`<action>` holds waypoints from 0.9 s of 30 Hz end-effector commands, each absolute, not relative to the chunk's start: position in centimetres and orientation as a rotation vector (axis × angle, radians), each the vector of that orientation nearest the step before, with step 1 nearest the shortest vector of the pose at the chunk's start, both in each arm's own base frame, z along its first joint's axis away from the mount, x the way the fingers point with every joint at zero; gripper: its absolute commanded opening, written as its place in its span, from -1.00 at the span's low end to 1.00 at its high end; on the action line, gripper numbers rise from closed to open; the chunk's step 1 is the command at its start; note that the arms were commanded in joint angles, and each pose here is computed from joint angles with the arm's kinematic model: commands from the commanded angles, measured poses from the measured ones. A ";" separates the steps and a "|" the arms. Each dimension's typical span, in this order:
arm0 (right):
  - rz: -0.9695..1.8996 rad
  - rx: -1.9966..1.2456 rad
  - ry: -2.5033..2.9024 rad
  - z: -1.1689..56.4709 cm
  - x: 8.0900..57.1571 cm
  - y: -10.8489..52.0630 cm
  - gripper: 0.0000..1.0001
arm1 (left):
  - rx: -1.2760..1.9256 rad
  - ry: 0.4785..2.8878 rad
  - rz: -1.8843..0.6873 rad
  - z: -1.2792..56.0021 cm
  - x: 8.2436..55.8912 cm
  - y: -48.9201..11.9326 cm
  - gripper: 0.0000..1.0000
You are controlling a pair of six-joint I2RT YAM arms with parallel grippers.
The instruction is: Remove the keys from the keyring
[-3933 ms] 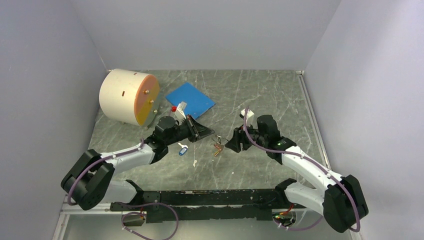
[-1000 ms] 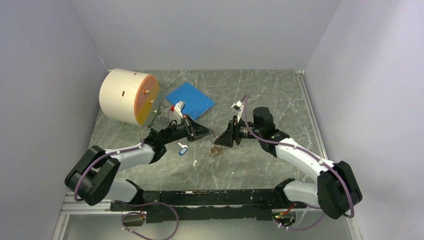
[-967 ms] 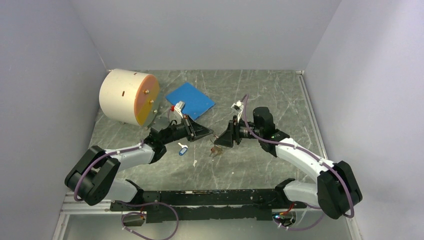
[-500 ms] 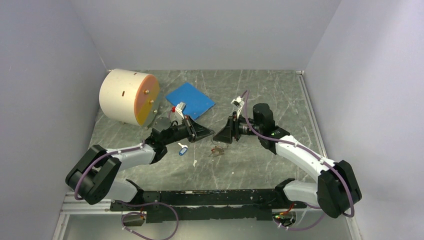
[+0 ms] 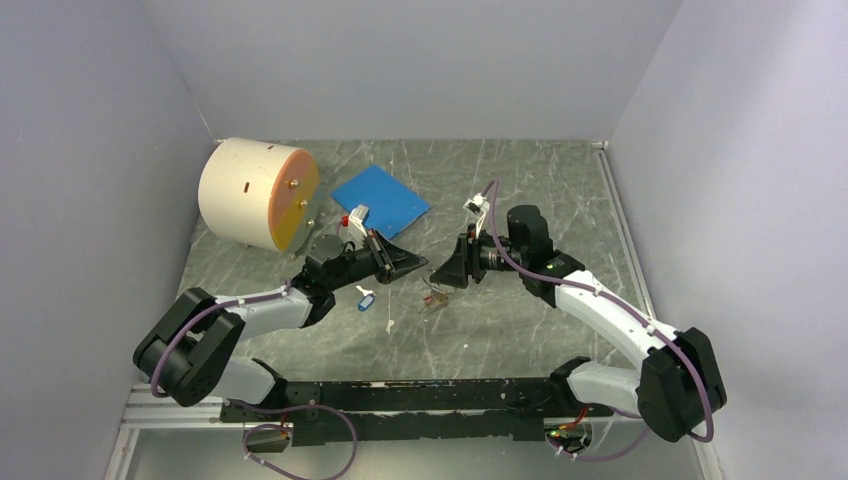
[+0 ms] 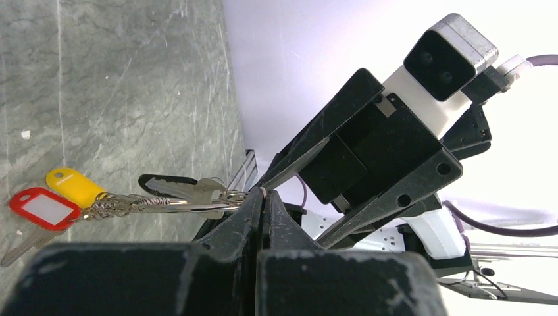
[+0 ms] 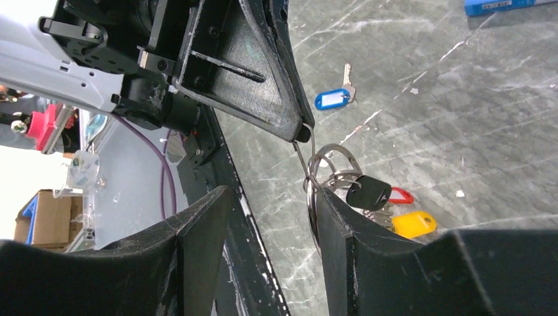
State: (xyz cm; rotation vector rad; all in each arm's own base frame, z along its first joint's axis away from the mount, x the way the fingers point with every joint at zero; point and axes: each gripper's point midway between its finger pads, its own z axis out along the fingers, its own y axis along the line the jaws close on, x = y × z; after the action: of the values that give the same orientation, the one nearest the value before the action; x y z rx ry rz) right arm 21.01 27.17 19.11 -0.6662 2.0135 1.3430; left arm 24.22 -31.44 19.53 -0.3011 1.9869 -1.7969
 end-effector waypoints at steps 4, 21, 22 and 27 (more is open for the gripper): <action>1.268 -0.695 2.025 20.2 21.1 26.6 0.08 | -0.329 1.942 -1.810 20.6 24.8 -31.5 -0.95; 1.391 -0.684 1.970 20.1 21.1 27.9 0.09 | -0.347 1.931 -1.819 20.8 24.8 -31.5 -0.95; 1.397 -0.683 1.970 20.1 21.2 28.0 0.08 | -0.346 1.926 -1.820 20.9 24.8 -31.5 -0.95; 1.389 -0.673 1.985 19.6 21.6 28.2 0.07 | -0.333 1.920 -1.824 21.3 24.7 -31.5 -0.95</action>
State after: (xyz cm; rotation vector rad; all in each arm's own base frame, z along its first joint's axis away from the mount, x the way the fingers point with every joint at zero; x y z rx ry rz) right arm 21.29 27.44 18.20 -0.6447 2.0664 1.3581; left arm 24.73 -31.40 18.93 -0.3747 2.0037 -1.7830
